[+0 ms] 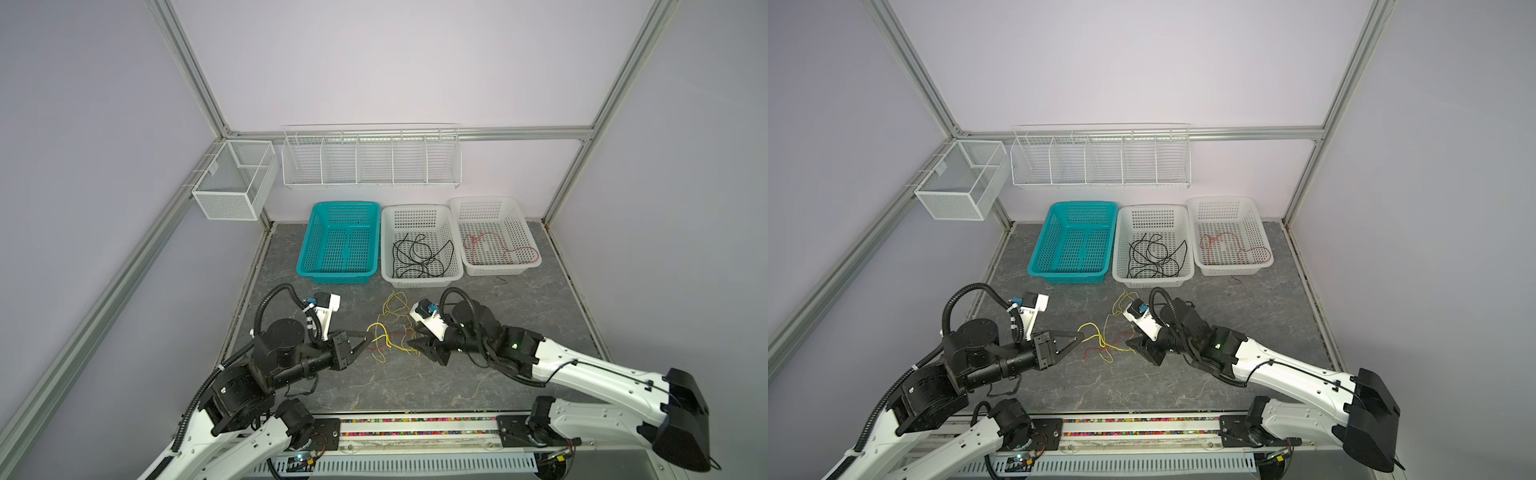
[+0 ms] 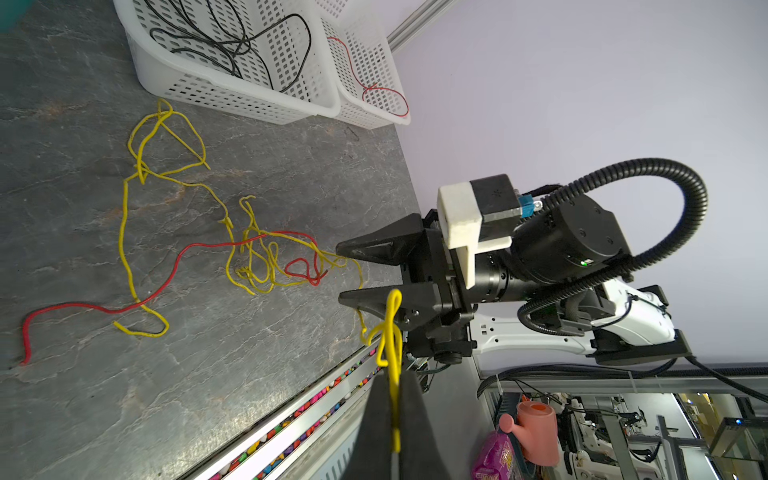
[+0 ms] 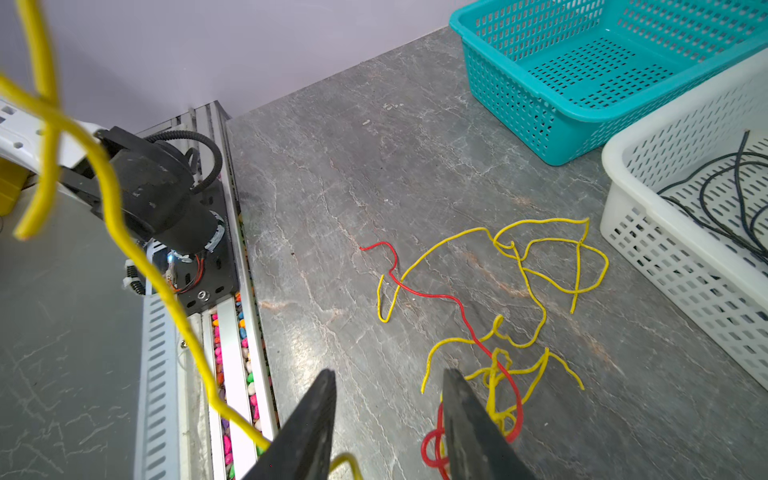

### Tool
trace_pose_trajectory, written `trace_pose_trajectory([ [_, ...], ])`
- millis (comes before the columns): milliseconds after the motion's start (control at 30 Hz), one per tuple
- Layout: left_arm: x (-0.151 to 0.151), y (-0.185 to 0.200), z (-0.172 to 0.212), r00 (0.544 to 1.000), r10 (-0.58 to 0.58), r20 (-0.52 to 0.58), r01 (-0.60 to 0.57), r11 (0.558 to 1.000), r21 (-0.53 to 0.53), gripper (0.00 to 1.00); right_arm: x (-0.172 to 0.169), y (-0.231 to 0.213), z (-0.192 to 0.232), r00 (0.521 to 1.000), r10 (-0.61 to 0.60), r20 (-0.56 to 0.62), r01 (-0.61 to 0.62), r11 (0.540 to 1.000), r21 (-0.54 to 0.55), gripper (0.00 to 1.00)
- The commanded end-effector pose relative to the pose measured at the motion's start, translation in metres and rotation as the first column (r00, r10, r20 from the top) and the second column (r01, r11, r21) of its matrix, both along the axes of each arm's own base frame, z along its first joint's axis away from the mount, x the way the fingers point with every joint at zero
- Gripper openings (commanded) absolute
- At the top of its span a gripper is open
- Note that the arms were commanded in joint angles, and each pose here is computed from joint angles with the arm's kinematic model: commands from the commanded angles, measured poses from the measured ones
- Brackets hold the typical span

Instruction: Untangle the cables

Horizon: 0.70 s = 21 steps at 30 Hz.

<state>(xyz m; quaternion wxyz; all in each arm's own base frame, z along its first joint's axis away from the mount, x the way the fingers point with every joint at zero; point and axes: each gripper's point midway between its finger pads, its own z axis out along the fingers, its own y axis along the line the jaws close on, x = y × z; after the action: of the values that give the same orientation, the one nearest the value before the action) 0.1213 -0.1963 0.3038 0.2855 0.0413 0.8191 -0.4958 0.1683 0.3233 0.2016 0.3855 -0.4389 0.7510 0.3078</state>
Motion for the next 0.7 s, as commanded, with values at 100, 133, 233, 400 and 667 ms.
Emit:
trace_pose_trajectory([
  [100,-0.001,0.009,0.002,1.0,0.012,0.018,-0.013,0.998,0.059,0.0,0.008,-0.011,0.04,0.996,-0.072,0.052,0.067,0.994,0.087,0.55],
  [133,-0.001,0.008,0.002,1.0,0.01,0.017,-0.011,0.998,0.061,0.0,0.005,-0.009,0.044,0.998,-0.052,0.042,0.048,0.994,0.1,0.57],
  [233,0.0,0.008,0.001,1.0,0.009,0.017,-0.011,0.998,0.065,0.0,-0.006,-0.001,0.051,1.0,0.02,0.009,-0.021,0.992,0.125,0.59],
  [400,-0.001,0.008,0.005,1.0,0.009,0.022,-0.01,0.998,0.056,0.0,-0.027,0.013,0.044,0.987,0.153,-0.044,-0.146,0.98,0.135,0.62],
  [667,-0.001,0.01,0.009,0.999,0.014,0.03,-0.016,0.998,0.054,0.0,-0.028,0.026,0.007,0.975,0.191,-0.11,-0.188,0.981,0.042,0.62],
])
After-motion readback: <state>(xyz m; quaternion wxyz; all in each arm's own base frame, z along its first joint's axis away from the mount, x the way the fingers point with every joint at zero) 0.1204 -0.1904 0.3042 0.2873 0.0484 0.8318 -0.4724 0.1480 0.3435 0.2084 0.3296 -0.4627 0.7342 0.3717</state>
